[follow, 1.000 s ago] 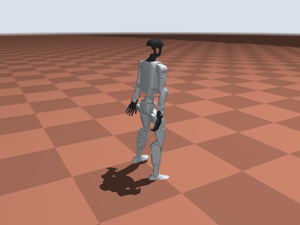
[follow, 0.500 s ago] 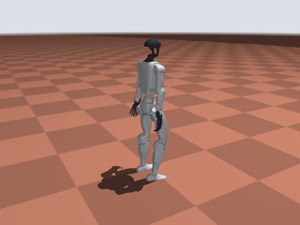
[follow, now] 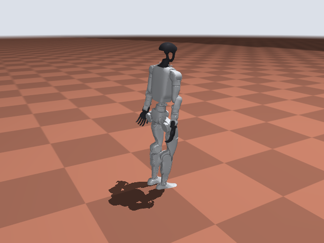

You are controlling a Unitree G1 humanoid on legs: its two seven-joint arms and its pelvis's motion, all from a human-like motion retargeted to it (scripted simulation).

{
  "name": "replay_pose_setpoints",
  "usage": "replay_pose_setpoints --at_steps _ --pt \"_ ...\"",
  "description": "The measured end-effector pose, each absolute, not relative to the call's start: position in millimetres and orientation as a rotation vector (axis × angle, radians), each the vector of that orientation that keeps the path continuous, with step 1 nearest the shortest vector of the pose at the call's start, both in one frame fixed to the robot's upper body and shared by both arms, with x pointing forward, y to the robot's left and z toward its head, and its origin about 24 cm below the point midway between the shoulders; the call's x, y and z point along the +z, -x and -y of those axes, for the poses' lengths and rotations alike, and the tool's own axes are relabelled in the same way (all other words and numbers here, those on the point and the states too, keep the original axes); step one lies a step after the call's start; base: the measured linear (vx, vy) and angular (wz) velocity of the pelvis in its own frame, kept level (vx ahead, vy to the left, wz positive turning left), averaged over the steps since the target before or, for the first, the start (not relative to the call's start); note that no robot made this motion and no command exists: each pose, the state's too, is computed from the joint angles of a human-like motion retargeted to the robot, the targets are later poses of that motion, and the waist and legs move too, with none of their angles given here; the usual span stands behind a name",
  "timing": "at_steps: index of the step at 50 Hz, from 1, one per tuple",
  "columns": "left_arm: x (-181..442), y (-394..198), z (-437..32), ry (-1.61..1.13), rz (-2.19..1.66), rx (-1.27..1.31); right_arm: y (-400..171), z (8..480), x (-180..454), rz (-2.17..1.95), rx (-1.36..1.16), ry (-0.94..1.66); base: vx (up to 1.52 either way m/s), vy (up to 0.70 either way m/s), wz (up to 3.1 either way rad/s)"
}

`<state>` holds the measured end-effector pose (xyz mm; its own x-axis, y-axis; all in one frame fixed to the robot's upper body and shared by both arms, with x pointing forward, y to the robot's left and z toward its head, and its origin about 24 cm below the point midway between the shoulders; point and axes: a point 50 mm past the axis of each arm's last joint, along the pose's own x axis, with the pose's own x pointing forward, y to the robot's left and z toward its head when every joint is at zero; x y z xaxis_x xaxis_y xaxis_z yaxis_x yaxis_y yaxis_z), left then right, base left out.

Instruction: Upper body actions

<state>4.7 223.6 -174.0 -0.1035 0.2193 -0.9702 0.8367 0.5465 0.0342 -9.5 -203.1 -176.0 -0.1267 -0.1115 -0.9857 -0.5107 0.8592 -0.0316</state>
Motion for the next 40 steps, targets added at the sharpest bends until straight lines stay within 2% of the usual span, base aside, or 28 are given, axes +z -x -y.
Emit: replay_pose_setpoints --at_steps 8,15,27,34,40 --pt "-173.8 3.7 -226.3 -0.955 -1.622 -0.698 5.2 216.7 -171.9 -1.764 0.389 0.618 0.01 0.09 0.32" --pt "-167.2 21.7 -245.4 -1.052 -1.748 -0.787 1.4 206.2 -175.7 -1.693 0.390 0.537 0.11 0.09 -0.18" --pt "-164.2 43.4 -243.0 -1.138 -1.846 -1.020 10.4 209.9 -173.9 -1.755 0.318 0.461 0.15 0.29 0.04" --pt "-166.0 36.5 -236.3 -1.221 -1.810 -0.959 11.5 209.3 -175.1 -1.733 0.305 0.454 0.11 0.46 0.15" --pt "-160.4 24.6 -256.7 -1.396 -1.790 -0.897 6.5 203.7 -177.3 -1.619 0.387 0.545 0.06 0.37 -0.86"
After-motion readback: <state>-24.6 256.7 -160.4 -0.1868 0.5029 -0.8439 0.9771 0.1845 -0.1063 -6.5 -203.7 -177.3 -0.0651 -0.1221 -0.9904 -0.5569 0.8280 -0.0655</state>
